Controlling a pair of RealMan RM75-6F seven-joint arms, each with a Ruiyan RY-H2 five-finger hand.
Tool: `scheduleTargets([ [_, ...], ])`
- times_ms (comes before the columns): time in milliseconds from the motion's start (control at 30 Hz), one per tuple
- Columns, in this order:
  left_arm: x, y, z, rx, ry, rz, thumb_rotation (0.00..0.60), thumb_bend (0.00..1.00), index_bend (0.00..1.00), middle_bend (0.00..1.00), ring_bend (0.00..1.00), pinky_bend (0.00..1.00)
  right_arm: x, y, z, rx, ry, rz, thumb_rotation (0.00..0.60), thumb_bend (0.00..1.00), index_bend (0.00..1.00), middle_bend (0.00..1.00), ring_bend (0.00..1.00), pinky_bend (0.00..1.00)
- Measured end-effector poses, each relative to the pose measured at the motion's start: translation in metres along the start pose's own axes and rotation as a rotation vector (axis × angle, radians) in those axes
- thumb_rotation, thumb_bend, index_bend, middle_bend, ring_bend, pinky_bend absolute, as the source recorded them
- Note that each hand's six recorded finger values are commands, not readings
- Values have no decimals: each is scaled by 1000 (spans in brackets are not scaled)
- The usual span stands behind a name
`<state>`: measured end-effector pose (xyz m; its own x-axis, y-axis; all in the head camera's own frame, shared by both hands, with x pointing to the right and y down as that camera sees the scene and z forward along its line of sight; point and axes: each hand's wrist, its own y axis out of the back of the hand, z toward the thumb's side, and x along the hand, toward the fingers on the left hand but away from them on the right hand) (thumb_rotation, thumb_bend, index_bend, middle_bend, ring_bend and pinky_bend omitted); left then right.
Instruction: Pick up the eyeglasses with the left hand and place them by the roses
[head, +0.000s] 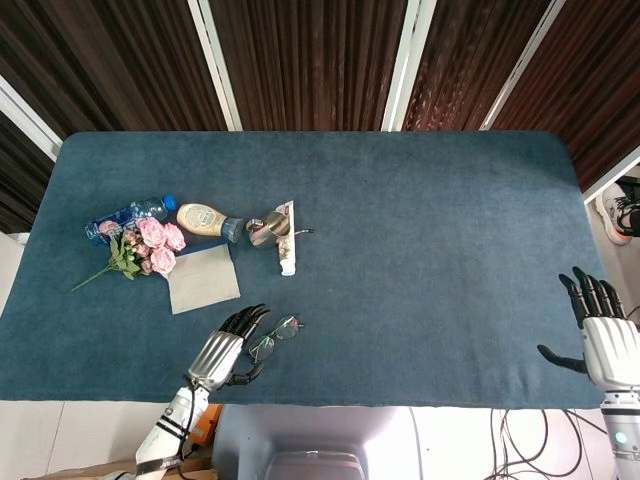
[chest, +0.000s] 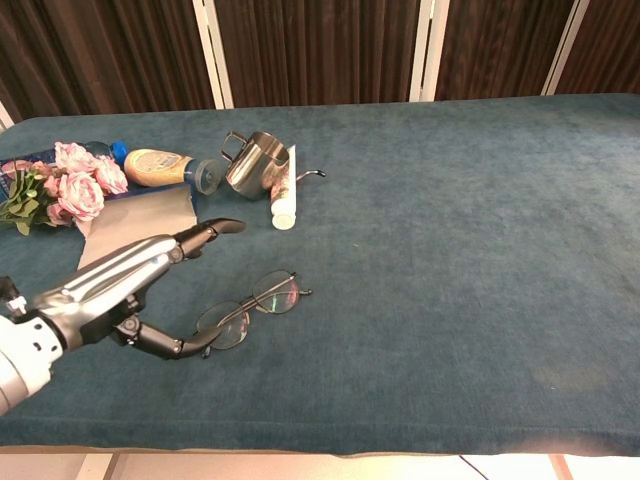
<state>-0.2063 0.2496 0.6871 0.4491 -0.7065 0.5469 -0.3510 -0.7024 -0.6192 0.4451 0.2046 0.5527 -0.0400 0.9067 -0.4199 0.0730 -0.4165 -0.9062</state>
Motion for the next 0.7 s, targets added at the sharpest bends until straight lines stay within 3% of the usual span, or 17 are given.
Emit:
scheduleTargets([
  [700,20,-27,-2,8,14,-29,600,301,0,0,0,112,1,6,-3,-17,-10,-13,600,151,0,0,0,0],
])
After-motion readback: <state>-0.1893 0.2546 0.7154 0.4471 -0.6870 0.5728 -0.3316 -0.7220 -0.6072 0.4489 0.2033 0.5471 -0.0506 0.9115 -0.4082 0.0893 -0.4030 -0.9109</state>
